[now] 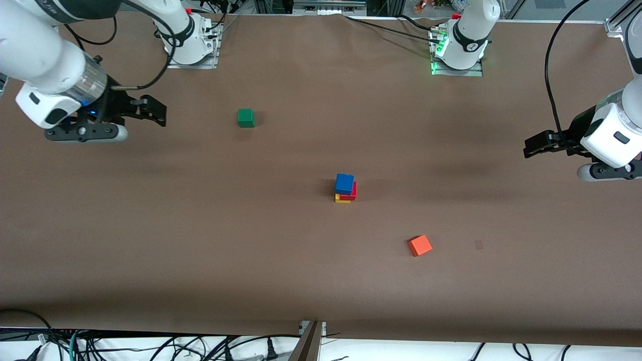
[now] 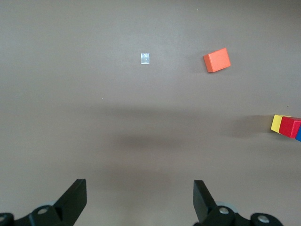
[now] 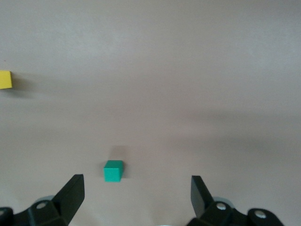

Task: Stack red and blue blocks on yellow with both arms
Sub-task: 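Open the right gripper and raise it away from the stack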

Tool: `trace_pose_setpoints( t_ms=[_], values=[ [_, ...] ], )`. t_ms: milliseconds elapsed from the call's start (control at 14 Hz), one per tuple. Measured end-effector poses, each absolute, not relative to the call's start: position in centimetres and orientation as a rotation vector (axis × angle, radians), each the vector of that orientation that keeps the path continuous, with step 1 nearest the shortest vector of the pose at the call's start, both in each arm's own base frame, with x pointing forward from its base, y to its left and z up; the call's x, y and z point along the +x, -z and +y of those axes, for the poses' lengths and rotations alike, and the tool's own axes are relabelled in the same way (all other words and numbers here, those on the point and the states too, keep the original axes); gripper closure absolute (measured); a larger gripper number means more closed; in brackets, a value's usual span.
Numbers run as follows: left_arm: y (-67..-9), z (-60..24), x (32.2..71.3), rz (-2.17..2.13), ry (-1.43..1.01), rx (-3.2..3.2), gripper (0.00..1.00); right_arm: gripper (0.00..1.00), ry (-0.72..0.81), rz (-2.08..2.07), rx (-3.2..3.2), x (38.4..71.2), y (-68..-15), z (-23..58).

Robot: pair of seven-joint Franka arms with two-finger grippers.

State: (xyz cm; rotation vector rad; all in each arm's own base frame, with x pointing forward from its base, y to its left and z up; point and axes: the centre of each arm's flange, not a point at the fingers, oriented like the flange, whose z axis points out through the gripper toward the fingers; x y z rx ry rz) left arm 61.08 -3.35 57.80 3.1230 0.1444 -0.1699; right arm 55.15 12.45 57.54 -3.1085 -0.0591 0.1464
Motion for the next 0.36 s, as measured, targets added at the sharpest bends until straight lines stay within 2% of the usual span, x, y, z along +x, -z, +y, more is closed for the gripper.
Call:
trace_pose_setpoints(
  t_ms=[357],
  values=[
    [-57.8,-3.35,61.08,0.144,0.17,3.123,0.0,0.0,-0.112,-0.134,-3.101,54.46,-58.09,12.64]
  ],
)
